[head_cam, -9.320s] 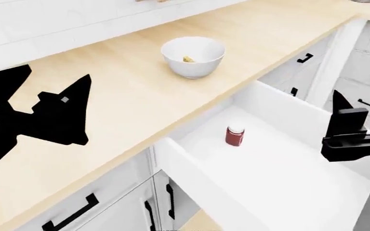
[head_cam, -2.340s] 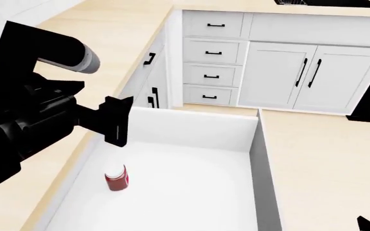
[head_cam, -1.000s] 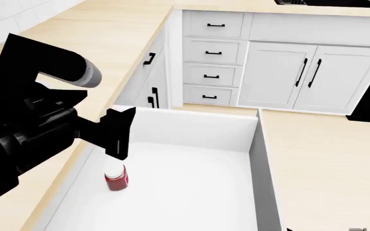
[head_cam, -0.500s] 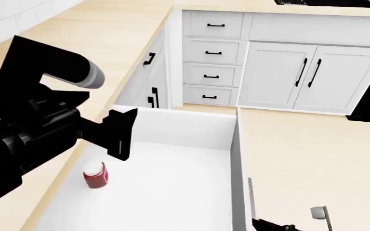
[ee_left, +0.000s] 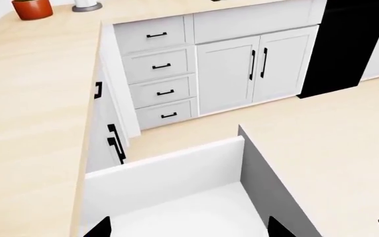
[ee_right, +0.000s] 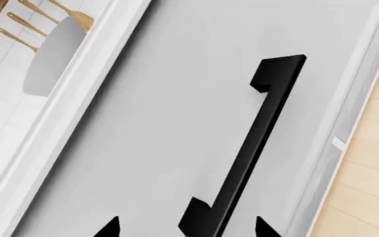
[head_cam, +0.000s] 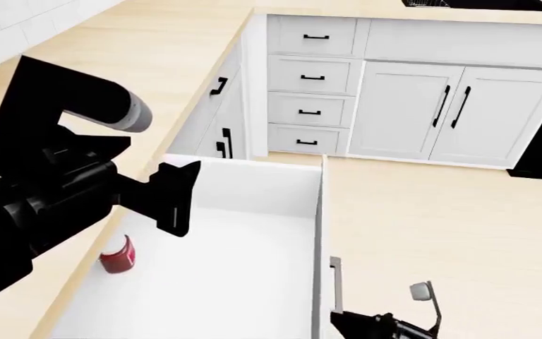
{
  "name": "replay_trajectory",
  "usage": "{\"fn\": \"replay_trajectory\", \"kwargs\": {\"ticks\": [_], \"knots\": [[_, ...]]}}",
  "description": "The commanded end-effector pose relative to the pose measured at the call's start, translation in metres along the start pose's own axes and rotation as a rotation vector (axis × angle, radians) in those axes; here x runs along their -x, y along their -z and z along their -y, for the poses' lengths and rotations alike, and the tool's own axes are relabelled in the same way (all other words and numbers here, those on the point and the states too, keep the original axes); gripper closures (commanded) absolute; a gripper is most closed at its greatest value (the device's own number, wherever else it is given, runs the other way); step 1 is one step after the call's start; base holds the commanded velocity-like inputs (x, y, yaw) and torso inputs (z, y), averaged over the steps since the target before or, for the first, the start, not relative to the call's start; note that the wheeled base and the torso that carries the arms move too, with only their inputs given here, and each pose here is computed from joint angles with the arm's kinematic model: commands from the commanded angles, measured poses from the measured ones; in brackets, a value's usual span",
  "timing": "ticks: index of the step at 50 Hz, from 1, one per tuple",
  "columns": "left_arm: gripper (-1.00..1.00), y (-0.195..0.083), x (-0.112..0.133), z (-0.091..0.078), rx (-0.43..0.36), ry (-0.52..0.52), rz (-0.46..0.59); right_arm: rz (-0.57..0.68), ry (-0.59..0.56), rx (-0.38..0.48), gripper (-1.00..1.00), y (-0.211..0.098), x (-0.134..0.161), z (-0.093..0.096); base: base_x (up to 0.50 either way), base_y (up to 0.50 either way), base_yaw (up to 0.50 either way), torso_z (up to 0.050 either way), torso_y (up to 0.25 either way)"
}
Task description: Place the bar in the bowl and close the drawer.
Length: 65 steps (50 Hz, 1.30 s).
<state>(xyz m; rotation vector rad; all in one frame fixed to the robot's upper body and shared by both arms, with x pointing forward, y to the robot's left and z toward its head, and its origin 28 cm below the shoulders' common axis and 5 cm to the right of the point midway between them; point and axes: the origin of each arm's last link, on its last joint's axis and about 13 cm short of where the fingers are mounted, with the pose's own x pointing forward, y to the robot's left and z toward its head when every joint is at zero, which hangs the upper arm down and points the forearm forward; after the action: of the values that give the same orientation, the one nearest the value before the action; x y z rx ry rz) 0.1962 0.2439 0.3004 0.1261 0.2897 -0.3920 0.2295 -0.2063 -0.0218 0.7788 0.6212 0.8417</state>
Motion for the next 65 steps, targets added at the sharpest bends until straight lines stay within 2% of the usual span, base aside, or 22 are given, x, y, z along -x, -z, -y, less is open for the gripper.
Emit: {"fn": "replay_trajectory", "kwargs": {"ticks": [1, 9, 14, 36, 55, 59, 65], "knots": [[-1.0, 0.001, -0.001, -0.001, 0.003, 0.001, -0.004, 0.011, 0.012, -0.068, -1.0, -0.006, -0.023, -0.002, 0.0, 0.0, 0.0, 0.0, 0.0], [-1.0, 0.002, -0.002, -0.001, 0.004, 0.004, -0.007, -0.002, 0.183, -0.136, -1.0, -0.009, -0.032, -0.001, 0.0, 0.0, 0.0, 0.0, 0.0], [-1.0, 0.002, -0.001, -0.001, 0.003, 0.002, -0.006, -0.035, 0.217, -0.158, -1.0, -0.01, -0.037, -0.005, 0.0, 0.0, 0.0, 0.0, 0.0], [-1.0, 0.003, -0.001, -0.003, 0.007, -0.007, -0.007, -0.221, 0.098, -0.097, -1.0, -0.02, -0.069, -0.033, 0.0, 0.0, 0.0, 0.0, 0.0], [-1.0, 0.005, -0.006, -0.004, 0.009, -0.009, -0.018, -0.232, 0.071, -0.123, -1.0, -0.039, -0.101, -0.046, 0.0, 0.0, 0.0, 0.0, 0.0], [-1.0, 0.005, -0.006, -0.005, 0.008, -0.009, -0.02, -0.245, 0.063, -0.15, -1.0, -0.043, -0.107, -0.047, 0.0, 0.0, 0.0, 0.0, 0.0], [-1.0, 0.005, -0.007, -0.005, 0.006, -0.01, -0.021, -0.258, 0.073, -0.135, -1.0, -0.048, -0.116, -0.053, 0.0, 0.0, 0.0, 0.0, 0.002]]}}
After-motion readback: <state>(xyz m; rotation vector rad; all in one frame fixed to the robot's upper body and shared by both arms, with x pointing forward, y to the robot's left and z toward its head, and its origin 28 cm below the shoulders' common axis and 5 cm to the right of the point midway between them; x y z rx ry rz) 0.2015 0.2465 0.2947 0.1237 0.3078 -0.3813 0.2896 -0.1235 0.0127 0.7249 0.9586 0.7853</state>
